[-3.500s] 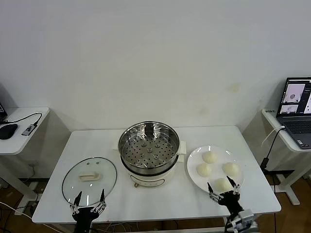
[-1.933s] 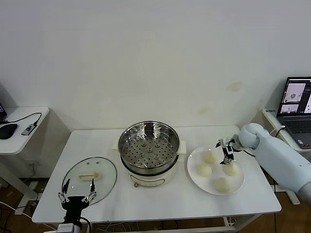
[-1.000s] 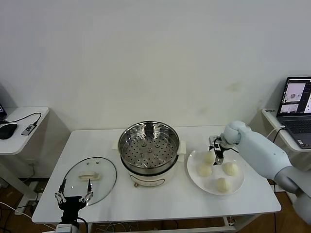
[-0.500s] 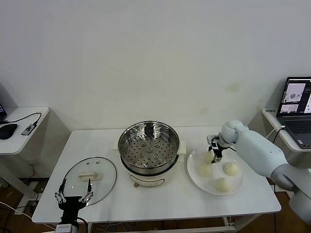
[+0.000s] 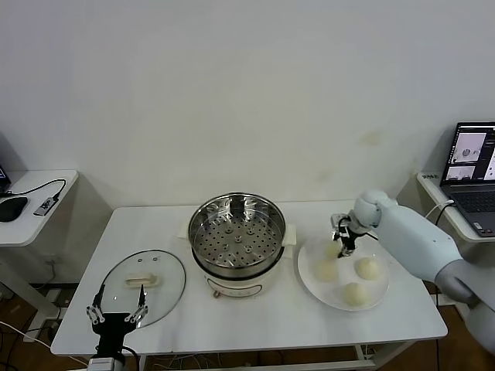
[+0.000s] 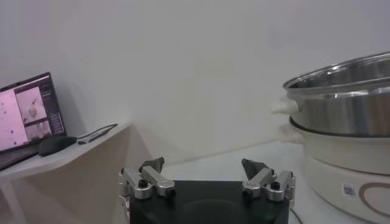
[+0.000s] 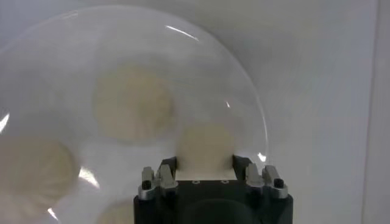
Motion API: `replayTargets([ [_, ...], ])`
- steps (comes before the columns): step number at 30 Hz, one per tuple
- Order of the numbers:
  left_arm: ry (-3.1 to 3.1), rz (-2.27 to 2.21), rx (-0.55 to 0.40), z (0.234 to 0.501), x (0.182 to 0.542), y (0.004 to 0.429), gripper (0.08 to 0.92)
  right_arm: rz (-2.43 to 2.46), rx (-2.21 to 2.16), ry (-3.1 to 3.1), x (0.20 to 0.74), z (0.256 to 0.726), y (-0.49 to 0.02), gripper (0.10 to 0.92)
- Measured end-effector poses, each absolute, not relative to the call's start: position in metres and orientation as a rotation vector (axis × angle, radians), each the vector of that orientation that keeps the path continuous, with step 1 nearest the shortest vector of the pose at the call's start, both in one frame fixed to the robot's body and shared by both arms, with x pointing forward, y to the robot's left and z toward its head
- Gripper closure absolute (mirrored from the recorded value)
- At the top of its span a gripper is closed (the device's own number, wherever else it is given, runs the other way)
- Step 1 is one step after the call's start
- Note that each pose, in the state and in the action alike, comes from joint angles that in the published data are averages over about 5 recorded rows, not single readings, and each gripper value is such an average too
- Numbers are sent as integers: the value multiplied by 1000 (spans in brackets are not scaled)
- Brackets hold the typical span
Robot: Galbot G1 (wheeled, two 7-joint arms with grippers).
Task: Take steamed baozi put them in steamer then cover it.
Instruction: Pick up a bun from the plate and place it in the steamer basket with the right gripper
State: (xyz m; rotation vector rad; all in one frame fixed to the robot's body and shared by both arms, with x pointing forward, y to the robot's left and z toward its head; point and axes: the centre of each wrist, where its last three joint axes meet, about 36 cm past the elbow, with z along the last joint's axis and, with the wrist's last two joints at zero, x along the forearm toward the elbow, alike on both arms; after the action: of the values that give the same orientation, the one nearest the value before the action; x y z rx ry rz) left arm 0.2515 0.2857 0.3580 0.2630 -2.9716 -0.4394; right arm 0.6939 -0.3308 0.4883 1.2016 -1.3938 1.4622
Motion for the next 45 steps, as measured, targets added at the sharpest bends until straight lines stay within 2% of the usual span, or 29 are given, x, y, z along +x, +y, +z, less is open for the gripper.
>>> replayTargets([
  [5, -2967, -424, 248, 357, 251, 286, 177, 1498, 1216, -1437, 698, 535, -329, 445],
  [13, -2965, -361, 212, 355, 251, 288, 177, 1589, 1299, -1515, 706, 618, -301, 445],
  [22, -2979, -324, 205, 353, 252, 290, 177, 1737, 1448, -1524, 715, 683, -232, 445],
  [34, -3001, -319, 225, 354, 254, 294, 177, 1948, 1716, -1286, 714, 677, -109, 441],
  [45, -3014, -326, 235, 357, 256, 297, 177, 2139, 1854, -980, 715, 632, -54, 437],
])
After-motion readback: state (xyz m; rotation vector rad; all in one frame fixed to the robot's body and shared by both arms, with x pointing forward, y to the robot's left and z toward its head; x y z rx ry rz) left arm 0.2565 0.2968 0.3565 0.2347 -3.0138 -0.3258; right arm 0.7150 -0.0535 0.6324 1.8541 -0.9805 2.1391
